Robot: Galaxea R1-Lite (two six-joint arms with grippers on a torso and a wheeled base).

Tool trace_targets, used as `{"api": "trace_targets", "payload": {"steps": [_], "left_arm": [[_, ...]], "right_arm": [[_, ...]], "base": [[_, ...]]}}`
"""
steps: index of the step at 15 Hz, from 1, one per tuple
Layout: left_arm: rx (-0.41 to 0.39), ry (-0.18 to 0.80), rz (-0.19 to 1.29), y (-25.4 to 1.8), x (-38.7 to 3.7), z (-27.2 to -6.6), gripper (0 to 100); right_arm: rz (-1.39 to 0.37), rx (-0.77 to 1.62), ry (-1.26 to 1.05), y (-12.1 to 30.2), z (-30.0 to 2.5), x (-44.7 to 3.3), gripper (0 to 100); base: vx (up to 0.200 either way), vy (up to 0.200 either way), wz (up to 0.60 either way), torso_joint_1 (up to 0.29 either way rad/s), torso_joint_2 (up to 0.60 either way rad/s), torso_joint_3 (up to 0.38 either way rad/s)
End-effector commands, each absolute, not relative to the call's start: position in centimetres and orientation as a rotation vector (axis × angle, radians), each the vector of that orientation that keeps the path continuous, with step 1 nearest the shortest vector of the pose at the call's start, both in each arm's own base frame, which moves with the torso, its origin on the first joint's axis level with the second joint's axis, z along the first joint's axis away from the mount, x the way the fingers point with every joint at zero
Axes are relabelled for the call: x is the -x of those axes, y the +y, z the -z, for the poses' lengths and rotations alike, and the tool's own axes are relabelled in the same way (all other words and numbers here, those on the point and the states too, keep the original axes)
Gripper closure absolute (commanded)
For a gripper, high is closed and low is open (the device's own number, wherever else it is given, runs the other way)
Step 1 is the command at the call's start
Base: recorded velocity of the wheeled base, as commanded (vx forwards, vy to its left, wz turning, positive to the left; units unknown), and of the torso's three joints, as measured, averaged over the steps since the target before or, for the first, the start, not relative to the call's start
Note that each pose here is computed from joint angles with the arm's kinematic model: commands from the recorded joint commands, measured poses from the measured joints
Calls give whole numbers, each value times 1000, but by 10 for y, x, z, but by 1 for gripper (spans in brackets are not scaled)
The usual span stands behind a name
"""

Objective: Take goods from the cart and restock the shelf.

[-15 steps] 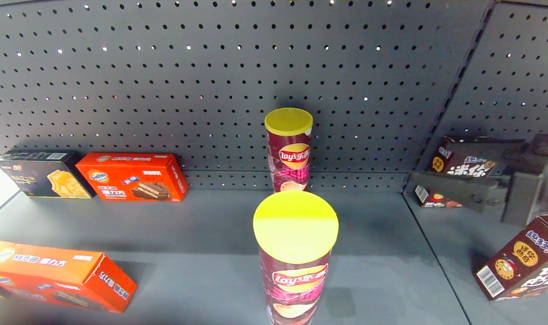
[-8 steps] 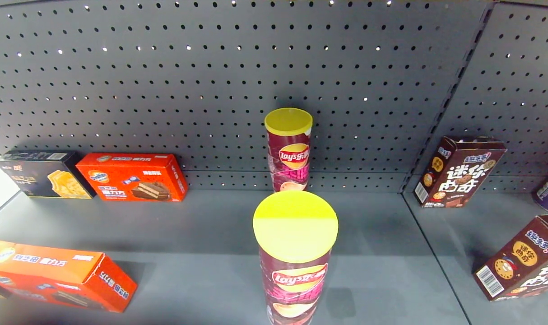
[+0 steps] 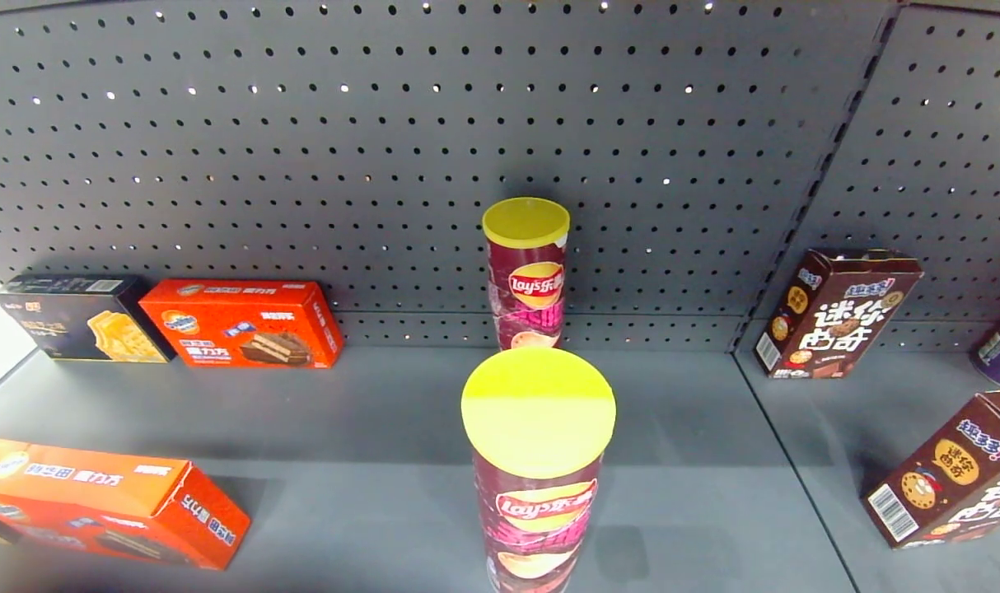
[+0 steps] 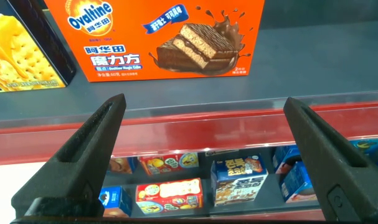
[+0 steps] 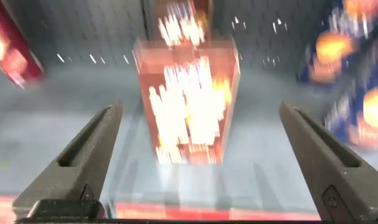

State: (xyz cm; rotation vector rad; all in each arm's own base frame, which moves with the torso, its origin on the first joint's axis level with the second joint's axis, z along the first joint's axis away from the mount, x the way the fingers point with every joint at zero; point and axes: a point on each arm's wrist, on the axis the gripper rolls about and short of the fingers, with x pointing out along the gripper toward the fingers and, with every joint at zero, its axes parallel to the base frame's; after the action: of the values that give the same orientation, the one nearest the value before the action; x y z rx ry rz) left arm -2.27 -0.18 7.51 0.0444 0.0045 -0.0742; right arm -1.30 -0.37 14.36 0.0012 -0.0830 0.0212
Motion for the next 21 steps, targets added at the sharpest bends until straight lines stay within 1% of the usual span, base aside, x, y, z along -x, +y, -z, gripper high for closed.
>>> {"api": "trace_targets", "payload": {"steps": [1, 3, 4, 5, 15, 16, 17, 18, 20, 21], "left_arm": [[-46, 4, 74, -2, 23, -75, 0], [-44, 4, 74, -2, 23, -75, 0], [-44, 4, 74, -2, 23, -75, 0], [-44, 4, 74, -2, 23, -75, 0], [-44, 4, 74, -2, 23, -75, 0], [-44, 4, 74, -2, 23, -75, 0], [-44, 4, 74, -2, 23, -75, 0], [-44, 4, 74, -2, 23, -75, 0], [-44, 4, 74, -2, 23, -75, 0], [-44, 6, 74, -2, 23, -75, 0]], "right_arm": [[8, -7, -62, -4, -93, 15, 0], [-20, -12, 49, -4, -82, 15, 0], [-70, -5, 75, -3, -79, 15, 0], [-73, 4, 98, -3, -77, 15, 0], [-71, 10, 98, -3, -77, 15, 0], [-34, 10, 104, -2, -77, 15, 0], [61, 5, 95, 0, -77, 16, 0], [86, 3, 89, 0, -77, 16, 0], [58, 5, 65, 0, -77, 18, 0], [35, 3, 3, -1, -75, 23, 0]], "base": [[0, 0, 0, 0, 0, 0], [0, 0, 0, 0, 0, 0], [0, 0, 0, 0, 0, 0], [0, 0, 0, 0, 0, 0], [0, 0, 0, 0, 0, 0], [0, 0, 0, 0, 0, 0], [0, 0, 0, 0, 0, 0], [0, 0, 0, 0, 0, 0], [0, 0, 0, 0, 0, 0], [0, 0, 0, 0, 0, 0]]}}
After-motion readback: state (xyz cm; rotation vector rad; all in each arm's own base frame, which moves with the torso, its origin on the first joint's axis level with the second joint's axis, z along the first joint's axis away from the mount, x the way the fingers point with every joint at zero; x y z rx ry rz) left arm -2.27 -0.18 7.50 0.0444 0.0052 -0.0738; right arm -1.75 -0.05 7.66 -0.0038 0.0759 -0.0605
